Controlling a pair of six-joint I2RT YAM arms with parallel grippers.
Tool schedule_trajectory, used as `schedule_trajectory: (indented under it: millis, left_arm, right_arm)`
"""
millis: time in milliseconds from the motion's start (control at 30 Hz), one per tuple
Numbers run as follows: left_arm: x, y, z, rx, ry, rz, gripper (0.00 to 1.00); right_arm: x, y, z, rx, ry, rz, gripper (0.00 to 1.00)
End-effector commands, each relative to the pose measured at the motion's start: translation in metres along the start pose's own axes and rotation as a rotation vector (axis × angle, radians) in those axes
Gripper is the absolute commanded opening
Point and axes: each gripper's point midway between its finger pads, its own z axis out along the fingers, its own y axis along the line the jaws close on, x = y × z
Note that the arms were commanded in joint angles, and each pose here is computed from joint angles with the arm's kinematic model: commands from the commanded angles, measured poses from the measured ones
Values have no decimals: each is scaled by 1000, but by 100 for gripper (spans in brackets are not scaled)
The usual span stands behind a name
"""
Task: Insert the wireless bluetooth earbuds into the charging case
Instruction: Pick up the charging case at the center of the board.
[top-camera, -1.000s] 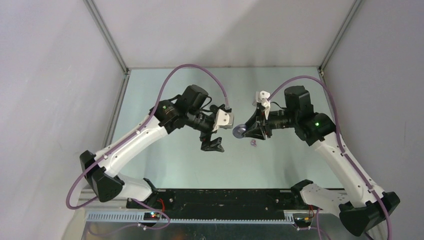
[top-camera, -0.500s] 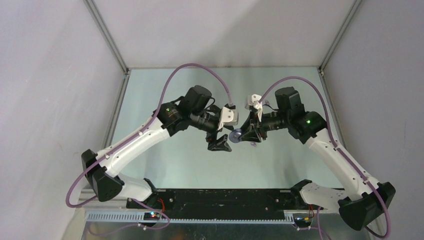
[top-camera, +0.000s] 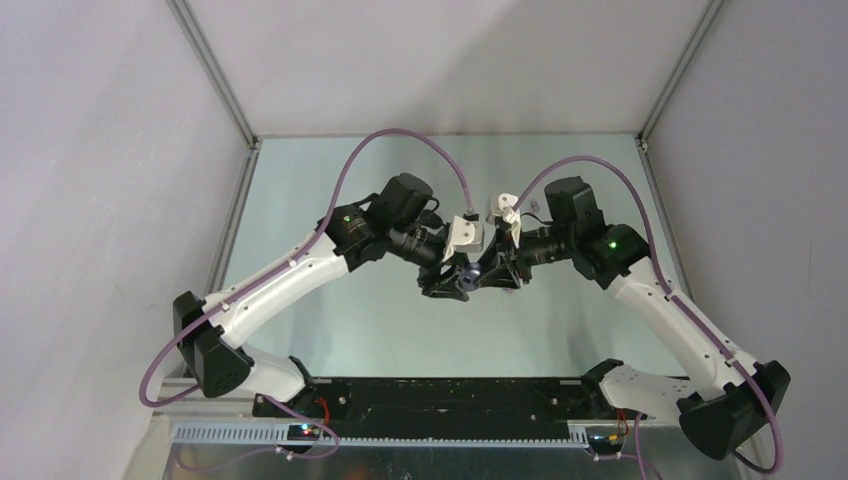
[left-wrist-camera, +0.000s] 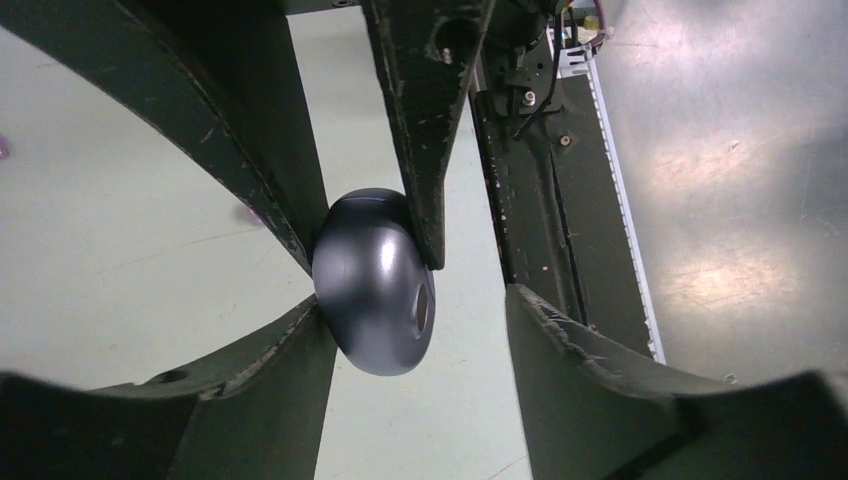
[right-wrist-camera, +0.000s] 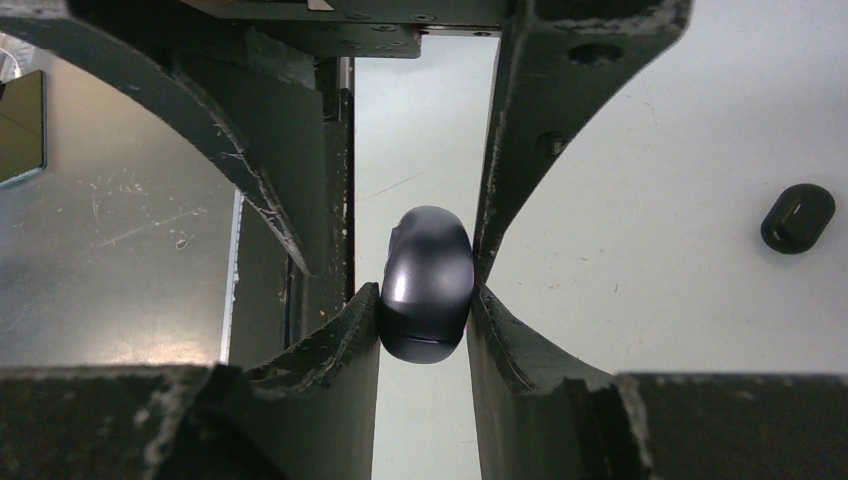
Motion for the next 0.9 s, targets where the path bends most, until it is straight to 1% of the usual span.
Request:
schedule_trajectory:
  millis: [0, 167, 233, 467, 533, 567, 600, 633, 667, 700, 733, 767, 800, 833, 867]
  left_arm:
    - [-11, -8, 0, 32, -32, 13, 59]
    - [-10, -9, 0, 35, -30, 15, 57]
    - [-10, -10, 0, 39, -31, 17, 53]
    - [-9, -12, -1, 48, -31, 16, 31]
    - [-9, -12, -1, 49, -32, 17, 25]
    - [-10, -12, -1, 46, -33, 19, 21]
    - [-10, -11, 0, 45, -34, 15, 21]
    - [-11, -10, 0, 40, -35, 15, 19]
    - [-11, -9, 0, 32, -36, 8, 19]
    - [-11, -8, 0, 27, -38, 0, 18]
    - [-12, -6, 0, 18, -41, 2, 18]
    - [-13, -5, 0, 10, -43, -5, 18]
    - [-13, -2, 1, -3, -47, -5, 18]
    - [-14, -1, 1, -9, -49, -16, 18]
    - [-15, 1, 1, -21, -54, -15, 18]
  right_arm:
    - [-4, 0, 2, -10, -9, -44, 15]
    - [-1, 0, 2, -7, 1, -52, 15]
    - [0, 0, 2, -6, 4, -51, 15]
    - [0, -1, 1, -4, 5, -56, 16]
    - [-1, 0, 1, -4, 3, -56, 18]
    - [-1, 0, 1, -2, 2, -56, 22]
    - [-2, -1, 0, 1, 0, -56, 25]
    - [-3, -1, 0, 4, -5, -57, 31]
    - [-4, -1, -1, 5, -9, -54, 34]
    - [-6, -2, -2, 12, -14, -55, 40]
    - [-7, -2, -3, 14, -18, -48, 43]
    - [-8, -5, -5, 25, -25, -49, 51]
    - [-9, -6, -6, 28, -31, -39, 55]
    - [-10, -9, -9, 44, -38, -37, 63]
    - [-11, -10, -11, 45, -45, -29, 65]
